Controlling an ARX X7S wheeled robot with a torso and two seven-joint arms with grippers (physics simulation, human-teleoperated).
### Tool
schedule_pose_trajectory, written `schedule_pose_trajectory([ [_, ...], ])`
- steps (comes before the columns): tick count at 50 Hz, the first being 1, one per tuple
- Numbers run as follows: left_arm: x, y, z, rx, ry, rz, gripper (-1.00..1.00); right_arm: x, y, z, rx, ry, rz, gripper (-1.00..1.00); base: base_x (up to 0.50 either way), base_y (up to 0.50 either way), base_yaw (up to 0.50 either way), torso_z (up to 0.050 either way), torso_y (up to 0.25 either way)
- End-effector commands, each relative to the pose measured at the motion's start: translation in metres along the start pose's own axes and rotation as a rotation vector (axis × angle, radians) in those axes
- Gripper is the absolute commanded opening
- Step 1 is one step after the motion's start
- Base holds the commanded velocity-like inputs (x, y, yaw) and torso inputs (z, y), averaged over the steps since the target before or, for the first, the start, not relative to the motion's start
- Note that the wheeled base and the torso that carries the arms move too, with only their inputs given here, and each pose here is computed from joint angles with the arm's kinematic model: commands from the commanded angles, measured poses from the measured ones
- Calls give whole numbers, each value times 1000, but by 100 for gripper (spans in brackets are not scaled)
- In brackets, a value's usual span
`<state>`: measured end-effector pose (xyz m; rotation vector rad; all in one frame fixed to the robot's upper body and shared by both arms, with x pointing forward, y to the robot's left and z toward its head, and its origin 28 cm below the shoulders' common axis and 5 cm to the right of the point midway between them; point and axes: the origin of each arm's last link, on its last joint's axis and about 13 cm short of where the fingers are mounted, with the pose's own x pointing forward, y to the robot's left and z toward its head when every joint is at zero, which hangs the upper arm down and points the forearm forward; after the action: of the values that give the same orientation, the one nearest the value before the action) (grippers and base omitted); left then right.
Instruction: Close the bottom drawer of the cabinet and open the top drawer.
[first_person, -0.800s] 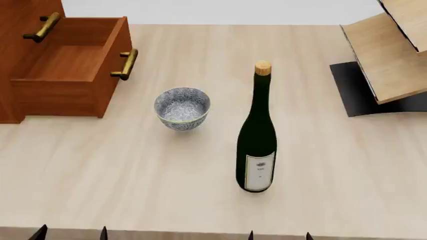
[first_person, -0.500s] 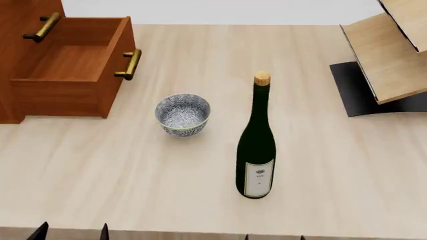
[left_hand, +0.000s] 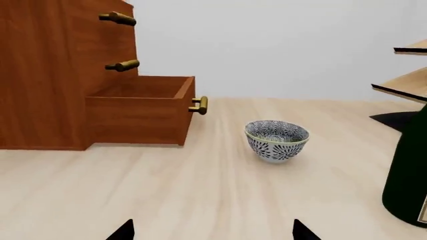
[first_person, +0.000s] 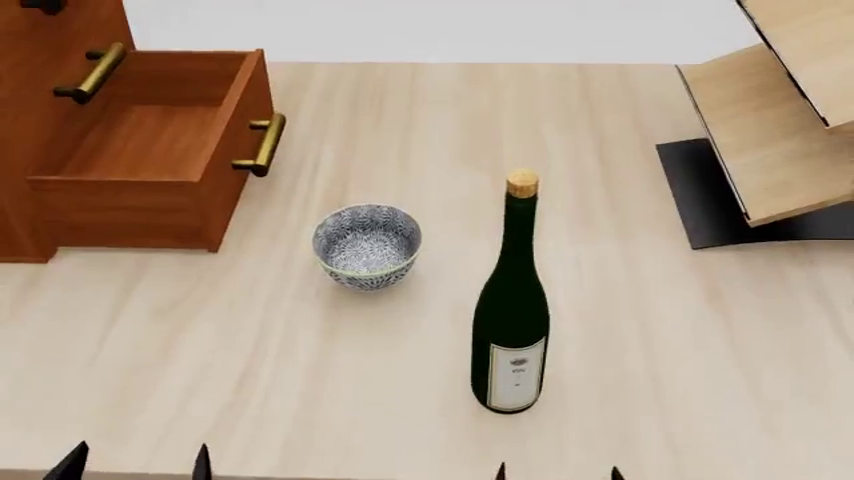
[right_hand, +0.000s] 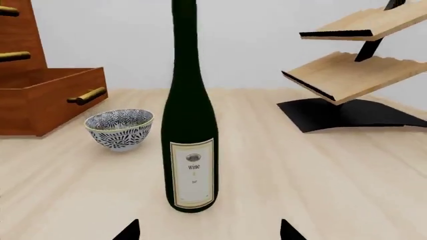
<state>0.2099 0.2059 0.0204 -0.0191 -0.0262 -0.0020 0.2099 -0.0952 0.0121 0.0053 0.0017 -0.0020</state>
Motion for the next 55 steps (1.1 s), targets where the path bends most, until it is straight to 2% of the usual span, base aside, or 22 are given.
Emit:
schedule_pose_trajectory([
  [1, 0, 1, 1, -2, -7, 2, 100, 0, -1, 2, 4, -11, -7, 100, 0, 0, 0, 50, 0],
  [16, -1, 2, 4, 1, -25, 1, 100, 0, 0, 6, 1, -16, -9, 100, 0, 0, 0, 50, 0],
  [32, 3, 2, 20, -5, -86, -8, 100, 2, -1, 12, -6, -28, -18, 100, 0, 0, 0, 50, 0],
  [36, 9, 4, 37, 3, -144, -14, 100, 2, -1, 15, -6, -30, -29, 100, 0, 0, 0, 50, 0],
  [38, 12, 5, 47, -30, -171, -29, 100, 2, -2, 16, -3, -30, -34, 100, 0, 0, 0, 22, 0],
  [39, 13, 6, 51, -5, -185, -26, 100, 2, -2, 17, -2, -31, -36, 100, 0, 0, 0, 0, 0],
  [55, 20, 12, 123, 28, -379, -34, 100, -1, -3, 42, 5, -68, -58, 100, 0, 0, 0, 0, 0],
])
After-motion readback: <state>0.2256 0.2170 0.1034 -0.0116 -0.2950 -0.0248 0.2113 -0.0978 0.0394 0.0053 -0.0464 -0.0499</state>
